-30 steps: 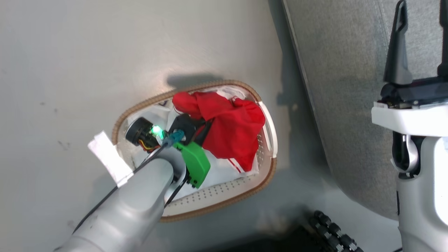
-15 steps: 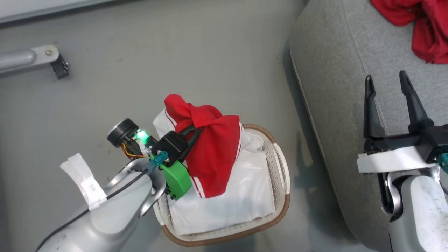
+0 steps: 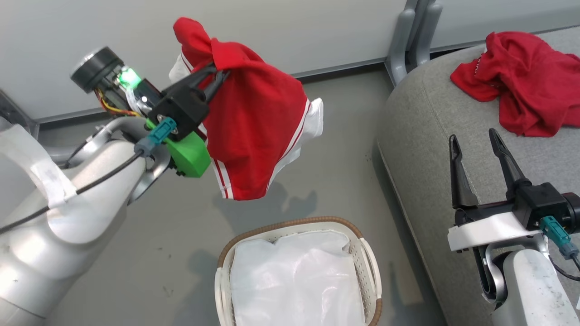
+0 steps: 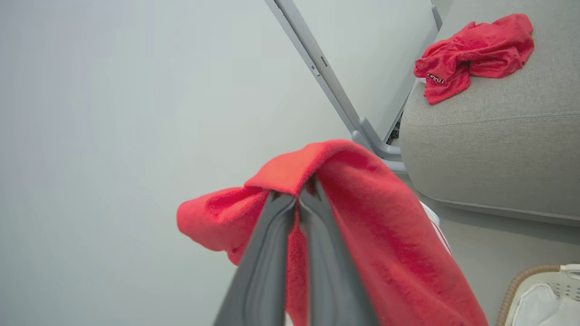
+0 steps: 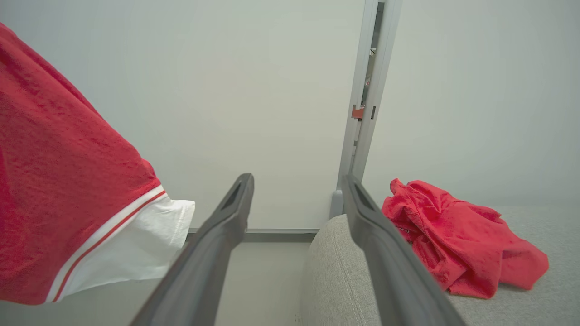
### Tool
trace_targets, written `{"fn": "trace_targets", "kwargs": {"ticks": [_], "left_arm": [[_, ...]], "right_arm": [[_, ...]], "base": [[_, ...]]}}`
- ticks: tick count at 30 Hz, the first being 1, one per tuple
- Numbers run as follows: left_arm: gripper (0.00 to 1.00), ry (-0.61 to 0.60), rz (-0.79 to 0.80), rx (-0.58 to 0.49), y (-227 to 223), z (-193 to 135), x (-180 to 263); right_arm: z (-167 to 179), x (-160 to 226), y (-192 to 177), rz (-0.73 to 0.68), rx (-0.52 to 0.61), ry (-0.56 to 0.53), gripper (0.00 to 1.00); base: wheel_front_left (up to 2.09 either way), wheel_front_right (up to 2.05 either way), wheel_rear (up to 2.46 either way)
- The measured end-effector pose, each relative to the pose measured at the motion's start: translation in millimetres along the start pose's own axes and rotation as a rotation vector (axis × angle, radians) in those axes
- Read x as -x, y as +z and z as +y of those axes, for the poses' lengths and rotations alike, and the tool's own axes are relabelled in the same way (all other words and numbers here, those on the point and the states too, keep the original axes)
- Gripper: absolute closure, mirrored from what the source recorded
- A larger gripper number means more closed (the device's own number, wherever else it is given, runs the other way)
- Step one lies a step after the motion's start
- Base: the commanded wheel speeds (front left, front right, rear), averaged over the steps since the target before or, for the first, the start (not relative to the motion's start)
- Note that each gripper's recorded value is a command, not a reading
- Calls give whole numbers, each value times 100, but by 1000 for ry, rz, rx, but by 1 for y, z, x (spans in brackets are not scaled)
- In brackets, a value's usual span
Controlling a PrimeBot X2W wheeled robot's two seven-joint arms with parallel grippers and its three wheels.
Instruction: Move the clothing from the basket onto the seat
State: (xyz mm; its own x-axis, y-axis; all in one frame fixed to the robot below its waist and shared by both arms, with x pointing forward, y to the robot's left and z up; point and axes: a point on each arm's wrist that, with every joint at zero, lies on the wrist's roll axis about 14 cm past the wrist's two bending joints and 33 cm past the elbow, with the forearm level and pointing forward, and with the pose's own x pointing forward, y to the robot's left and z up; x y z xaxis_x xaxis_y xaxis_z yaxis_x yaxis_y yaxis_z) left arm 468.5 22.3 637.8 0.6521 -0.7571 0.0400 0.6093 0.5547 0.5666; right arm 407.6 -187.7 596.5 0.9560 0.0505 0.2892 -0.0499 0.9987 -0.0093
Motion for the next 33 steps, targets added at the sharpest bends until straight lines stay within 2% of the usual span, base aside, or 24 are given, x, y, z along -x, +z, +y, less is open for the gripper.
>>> {"fn": "trace_targets", "kwargs": {"ticks": [4, 10, 16, 24, 33], "left_arm": [[100, 35, -65, -83, 39, 22, -2], [100, 59, -125, -122, 68, 34, -8], [100, 63, -147, -123, 78, 33, -9], [100, 66, -162, -121, 82, 31, -7], [100, 47, -190, -125, 88, 24, -9]], "right_arm": [[5, 5, 10, -19, -2, 15, 0], [16, 9, 17, -30, -2, 48, 0], [32, 5, 25, -50, 0, 99, 0], [64, 1, 16, -21, -4, 195, 0], [114, -40, 59, -146, 38, 357, 0]], "base": [[0, 0, 0], [0, 0, 0], [0, 0, 0], [0, 0, 0], [0, 0, 0]]}}
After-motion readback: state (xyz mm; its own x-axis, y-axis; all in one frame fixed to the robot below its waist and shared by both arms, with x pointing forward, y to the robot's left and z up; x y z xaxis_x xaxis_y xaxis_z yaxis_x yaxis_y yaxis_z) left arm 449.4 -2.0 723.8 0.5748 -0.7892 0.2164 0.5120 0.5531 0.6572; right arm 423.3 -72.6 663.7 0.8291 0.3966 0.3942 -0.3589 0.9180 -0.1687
